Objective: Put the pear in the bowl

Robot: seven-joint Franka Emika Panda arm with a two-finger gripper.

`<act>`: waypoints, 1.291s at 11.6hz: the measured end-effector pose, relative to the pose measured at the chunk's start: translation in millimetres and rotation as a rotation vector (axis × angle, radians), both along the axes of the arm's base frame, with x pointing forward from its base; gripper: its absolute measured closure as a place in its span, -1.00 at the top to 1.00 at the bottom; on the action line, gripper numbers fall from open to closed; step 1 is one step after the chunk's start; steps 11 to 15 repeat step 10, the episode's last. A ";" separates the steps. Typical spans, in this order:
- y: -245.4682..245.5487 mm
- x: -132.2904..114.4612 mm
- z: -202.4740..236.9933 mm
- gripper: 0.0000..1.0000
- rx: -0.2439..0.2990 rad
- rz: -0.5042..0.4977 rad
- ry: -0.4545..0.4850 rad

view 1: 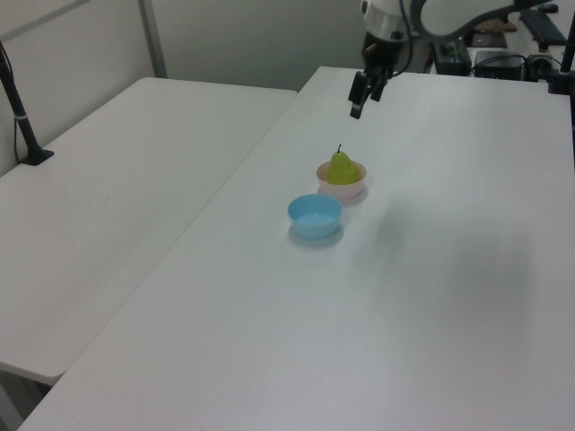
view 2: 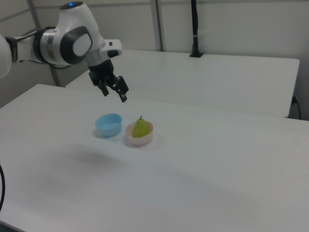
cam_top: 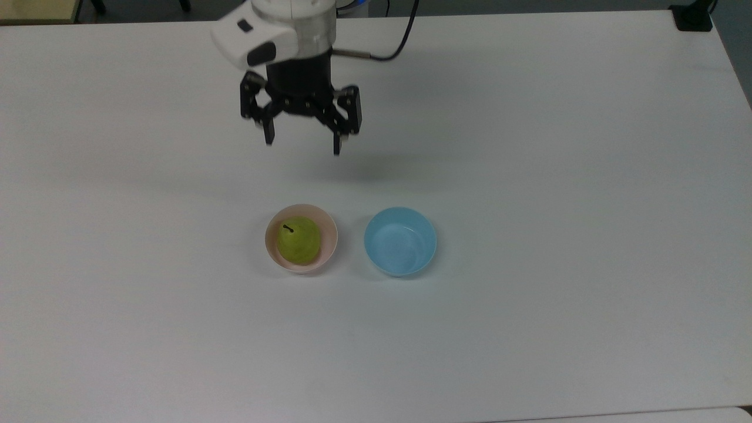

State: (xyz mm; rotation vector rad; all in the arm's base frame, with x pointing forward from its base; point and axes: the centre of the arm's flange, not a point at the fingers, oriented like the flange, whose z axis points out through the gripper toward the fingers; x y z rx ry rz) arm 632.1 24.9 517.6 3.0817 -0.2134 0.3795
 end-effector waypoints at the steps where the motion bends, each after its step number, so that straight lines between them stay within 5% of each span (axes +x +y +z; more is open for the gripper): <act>1: -1.4 -13.0 14.4 1.00 -0.001 -0.005 0.038; 6: -6.4 -64.6 55.5 1.00 -0.008 -0.015 0.199; 15: -6.6 -66.8 55.1 1.00 -0.011 0.002 0.214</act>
